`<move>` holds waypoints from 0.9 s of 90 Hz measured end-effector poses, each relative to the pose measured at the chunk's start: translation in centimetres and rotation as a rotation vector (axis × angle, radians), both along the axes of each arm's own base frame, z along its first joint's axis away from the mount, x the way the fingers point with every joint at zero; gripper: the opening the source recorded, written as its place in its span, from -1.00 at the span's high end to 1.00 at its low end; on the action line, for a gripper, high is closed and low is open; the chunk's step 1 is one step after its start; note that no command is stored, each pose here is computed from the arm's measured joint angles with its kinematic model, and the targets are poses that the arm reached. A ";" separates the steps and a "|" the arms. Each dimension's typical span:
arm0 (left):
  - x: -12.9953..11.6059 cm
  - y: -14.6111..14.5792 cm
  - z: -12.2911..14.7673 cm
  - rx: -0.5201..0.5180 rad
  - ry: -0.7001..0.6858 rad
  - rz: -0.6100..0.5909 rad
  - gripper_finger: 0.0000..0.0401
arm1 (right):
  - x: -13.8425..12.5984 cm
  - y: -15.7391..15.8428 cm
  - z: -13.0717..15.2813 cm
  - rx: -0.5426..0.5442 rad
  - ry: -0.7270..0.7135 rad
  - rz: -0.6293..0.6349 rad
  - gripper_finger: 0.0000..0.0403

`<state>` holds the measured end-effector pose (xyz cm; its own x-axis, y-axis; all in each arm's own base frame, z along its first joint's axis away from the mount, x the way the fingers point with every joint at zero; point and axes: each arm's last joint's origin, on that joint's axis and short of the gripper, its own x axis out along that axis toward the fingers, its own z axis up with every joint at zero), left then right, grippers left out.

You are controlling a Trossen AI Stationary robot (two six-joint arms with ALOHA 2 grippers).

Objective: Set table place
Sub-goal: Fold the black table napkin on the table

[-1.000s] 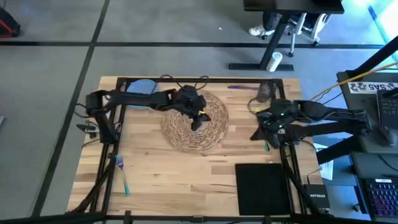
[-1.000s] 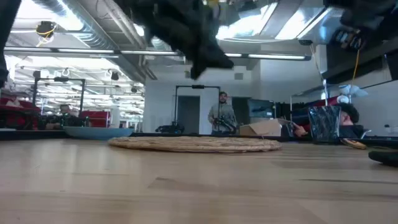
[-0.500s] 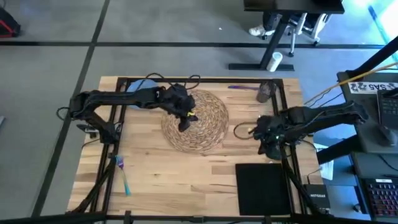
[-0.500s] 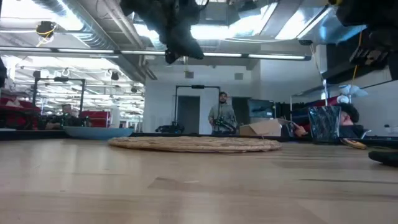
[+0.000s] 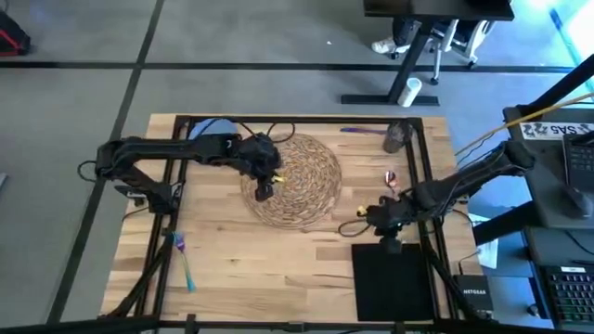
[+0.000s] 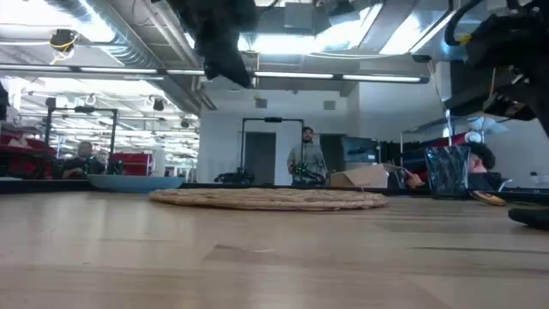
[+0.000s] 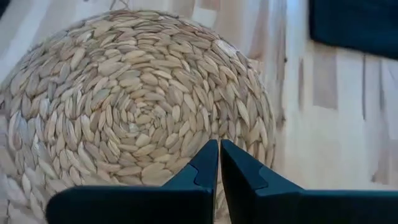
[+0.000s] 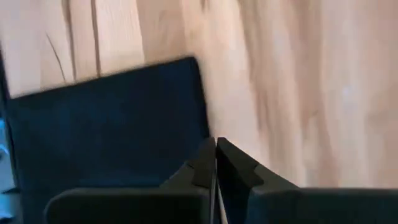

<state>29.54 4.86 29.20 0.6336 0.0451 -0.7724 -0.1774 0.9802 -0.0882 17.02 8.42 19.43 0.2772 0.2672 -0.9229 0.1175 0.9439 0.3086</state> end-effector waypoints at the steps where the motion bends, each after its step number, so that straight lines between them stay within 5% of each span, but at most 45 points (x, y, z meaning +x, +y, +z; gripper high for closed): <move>1: -0.1 0.0 0.1 -0.002 -0.003 0.003 0.99 | 0.1 0.1 -0.1 0.002 -0.002 0.002 1.00; 29: -3.3 -0.6 0.8 -0.025 0.001 0.033 0.99 | 2.5 3.3 -2.2 0.090 -0.048 0.017 1.00; 81: -7.6 -1.6 -0.1 -0.055 -0.015 0.060 0.99 | 5.5 3.3 -6.6 0.069 0.011 -0.108 1.00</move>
